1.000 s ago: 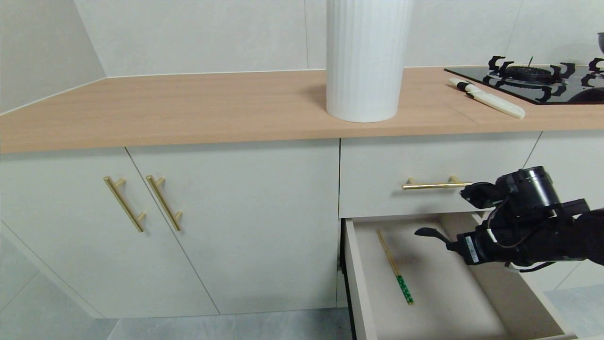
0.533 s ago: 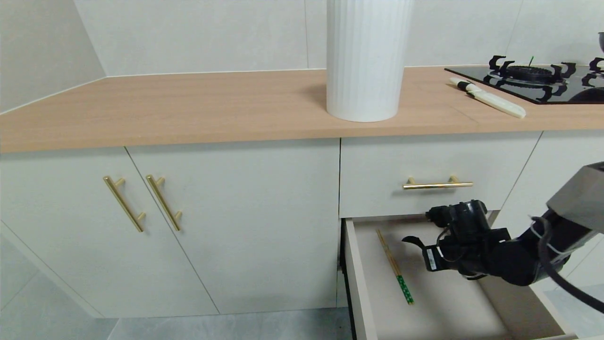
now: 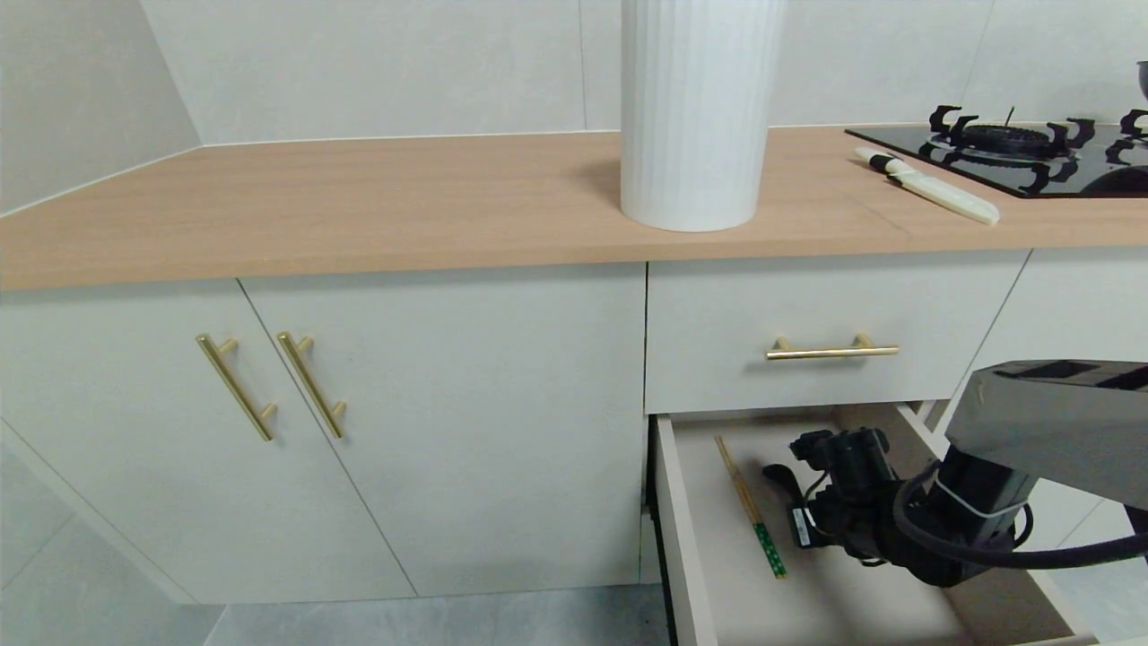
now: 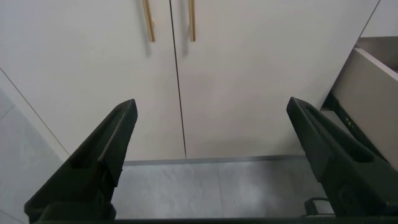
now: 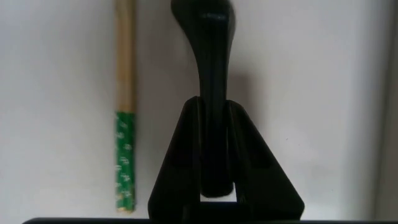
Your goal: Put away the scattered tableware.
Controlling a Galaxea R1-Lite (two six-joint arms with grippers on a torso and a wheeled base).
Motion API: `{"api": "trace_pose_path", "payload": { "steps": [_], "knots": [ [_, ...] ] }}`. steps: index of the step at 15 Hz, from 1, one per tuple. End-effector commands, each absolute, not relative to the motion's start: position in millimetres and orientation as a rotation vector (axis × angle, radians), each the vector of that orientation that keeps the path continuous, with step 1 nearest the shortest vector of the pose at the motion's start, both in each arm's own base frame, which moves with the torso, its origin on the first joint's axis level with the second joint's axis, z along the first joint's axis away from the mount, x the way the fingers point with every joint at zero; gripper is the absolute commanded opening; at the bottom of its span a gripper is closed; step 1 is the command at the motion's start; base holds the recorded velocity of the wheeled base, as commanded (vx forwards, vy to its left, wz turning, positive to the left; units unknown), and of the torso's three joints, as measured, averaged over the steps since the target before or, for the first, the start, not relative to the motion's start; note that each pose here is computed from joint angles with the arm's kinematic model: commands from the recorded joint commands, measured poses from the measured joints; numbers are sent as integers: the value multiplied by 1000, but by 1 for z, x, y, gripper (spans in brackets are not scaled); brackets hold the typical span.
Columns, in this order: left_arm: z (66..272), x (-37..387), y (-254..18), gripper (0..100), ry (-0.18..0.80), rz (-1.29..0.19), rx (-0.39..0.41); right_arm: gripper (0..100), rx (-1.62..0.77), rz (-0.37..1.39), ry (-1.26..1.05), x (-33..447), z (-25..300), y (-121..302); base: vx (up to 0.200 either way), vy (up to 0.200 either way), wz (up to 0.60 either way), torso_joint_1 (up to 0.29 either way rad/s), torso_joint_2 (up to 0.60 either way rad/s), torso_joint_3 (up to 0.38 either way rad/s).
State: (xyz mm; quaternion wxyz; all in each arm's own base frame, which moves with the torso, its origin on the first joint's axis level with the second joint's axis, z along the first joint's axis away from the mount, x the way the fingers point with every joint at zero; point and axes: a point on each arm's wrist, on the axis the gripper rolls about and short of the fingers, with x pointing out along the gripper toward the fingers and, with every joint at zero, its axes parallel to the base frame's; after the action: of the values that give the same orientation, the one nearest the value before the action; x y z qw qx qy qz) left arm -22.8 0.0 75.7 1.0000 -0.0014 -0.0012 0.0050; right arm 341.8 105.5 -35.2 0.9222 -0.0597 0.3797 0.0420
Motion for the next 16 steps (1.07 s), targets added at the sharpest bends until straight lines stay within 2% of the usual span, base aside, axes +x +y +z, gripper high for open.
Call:
{"api": "trace_pose_path", "payload": {
  "steps": [1, 9, 10, 16],
  "knots": [
    [76, -23, 0, 100, -2, 11, -3, 0, -131, 85, 809, 341, -47, 105, 0, 0, 0, 0, 0, 0],
    [76, -23, 0, 100, -2, 11, -3, 0, -129, 83, 805, 342, -47, 106, 0, 0, 0, 0, 0, 0],
    [76, -23, 0, 100, 0, 11, -3, 100, -129, 83, 805, 342, -47, 106, 0, 0, 0, 0, 0, 0],
    [76, -23, 0, 100, -2, 11, -3, 100, -127, 85, 795, 343, -42, 105, 0, 0, 0, 0, 0, 0]
  ]
}}
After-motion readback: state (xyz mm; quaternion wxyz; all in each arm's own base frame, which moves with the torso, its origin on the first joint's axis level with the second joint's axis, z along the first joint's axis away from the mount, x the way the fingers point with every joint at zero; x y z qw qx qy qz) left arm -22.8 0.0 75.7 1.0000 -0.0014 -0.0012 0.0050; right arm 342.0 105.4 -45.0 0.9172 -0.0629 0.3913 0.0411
